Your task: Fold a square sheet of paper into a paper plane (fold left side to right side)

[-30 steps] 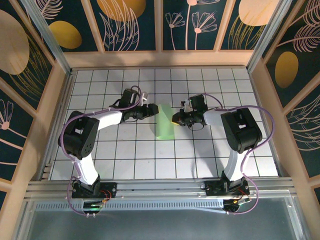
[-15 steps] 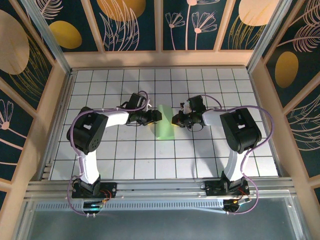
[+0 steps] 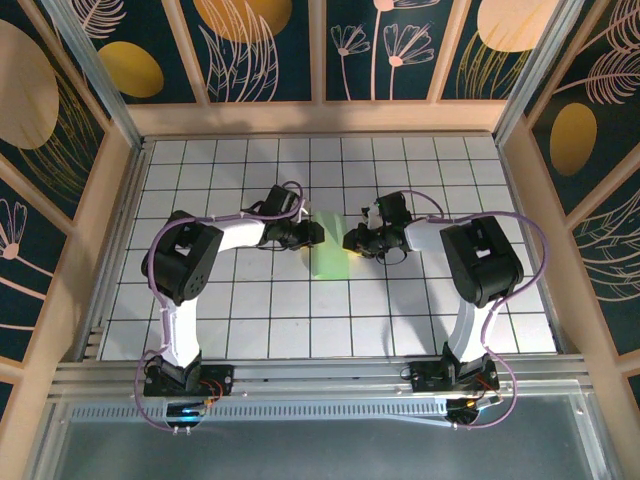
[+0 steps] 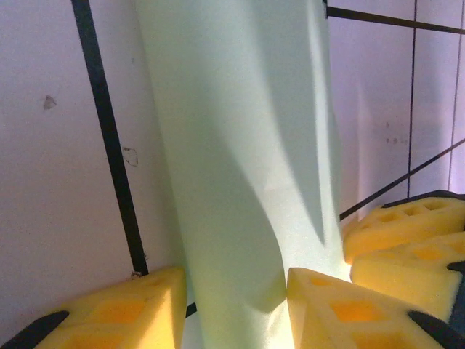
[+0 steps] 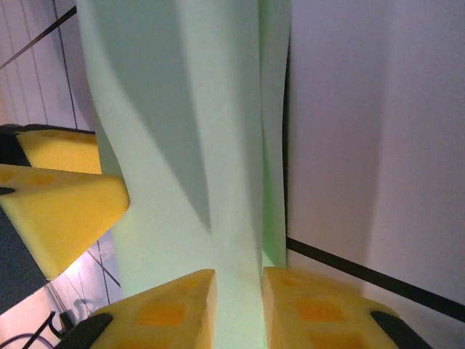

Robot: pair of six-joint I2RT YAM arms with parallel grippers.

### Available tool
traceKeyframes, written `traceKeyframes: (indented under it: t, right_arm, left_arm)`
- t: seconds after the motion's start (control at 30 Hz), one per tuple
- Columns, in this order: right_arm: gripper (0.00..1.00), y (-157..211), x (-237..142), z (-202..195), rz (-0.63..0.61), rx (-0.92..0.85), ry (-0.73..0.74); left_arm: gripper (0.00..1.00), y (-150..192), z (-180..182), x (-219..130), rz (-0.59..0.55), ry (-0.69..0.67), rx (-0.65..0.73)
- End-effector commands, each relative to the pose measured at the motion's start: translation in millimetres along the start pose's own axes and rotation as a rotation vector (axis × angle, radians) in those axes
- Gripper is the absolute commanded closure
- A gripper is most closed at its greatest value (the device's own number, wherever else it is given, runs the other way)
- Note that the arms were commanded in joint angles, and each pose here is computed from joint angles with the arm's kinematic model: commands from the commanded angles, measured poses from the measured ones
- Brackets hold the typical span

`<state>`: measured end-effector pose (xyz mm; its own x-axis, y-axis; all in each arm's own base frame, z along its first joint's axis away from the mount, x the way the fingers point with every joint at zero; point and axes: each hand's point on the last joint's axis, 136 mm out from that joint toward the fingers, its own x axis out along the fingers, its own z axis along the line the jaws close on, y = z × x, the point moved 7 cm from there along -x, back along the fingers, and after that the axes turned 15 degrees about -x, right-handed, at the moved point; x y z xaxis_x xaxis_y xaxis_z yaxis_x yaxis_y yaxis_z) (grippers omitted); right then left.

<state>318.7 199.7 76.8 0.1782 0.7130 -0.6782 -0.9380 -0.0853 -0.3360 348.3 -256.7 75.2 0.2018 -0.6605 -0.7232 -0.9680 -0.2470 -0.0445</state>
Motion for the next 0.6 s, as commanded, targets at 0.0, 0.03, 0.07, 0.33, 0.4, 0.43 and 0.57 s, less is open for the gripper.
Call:
traceKeyframes:
  t: [0.0, 0.03, 0.07, 0.33, 0.4, 0.43, 0.57]
  right_arm:
    - [0.68, -11.1, -24.3, 8.3, -0.064, -0.051, 0.057]
    - [0.66, -12.9, -29.5, 7.3, -0.076, -0.056, 0.076]
    - [0.63, -14.7, -34.9, 5.2, -0.087, -0.059, 0.101]
    - [0.57, -23.6, -62.7, -9.2, -0.165, -0.062, 0.208]
    - [0.57, -25.4, -65.3, -9.7, -0.176, -0.064, 0.212]
    - [0.57, -25.7, -65.8, -10.1, -0.178, -0.064, 0.213]
    - [0.57, -26.2, -65.9, -11.1, -0.179, -0.063, 0.212]
  left_arm:
    - [0.61, 16.6, 19.9, 19.0, 0.069, -0.112, 0.012]
    - [0.62, 17.5, 21.3, 20.2, 0.073, -0.127, 0.018]
    - [0.61, 18.0, 23.6, 21.0, 0.076, -0.144, 0.021]
    - [0.60, 17.1, 31.8, 24.0, 0.083, -0.222, 0.043]
    - [0.59, 16.6, 32.8, 25.2, 0.083, -0.235, 0.041]
    - [0.59, 16.2, 33.5, 25.9, 0.083, -0.242, 0.040]
    - [0.59, 15.9, 35.6, 29.5, 0.090, -0.265, 0.038]
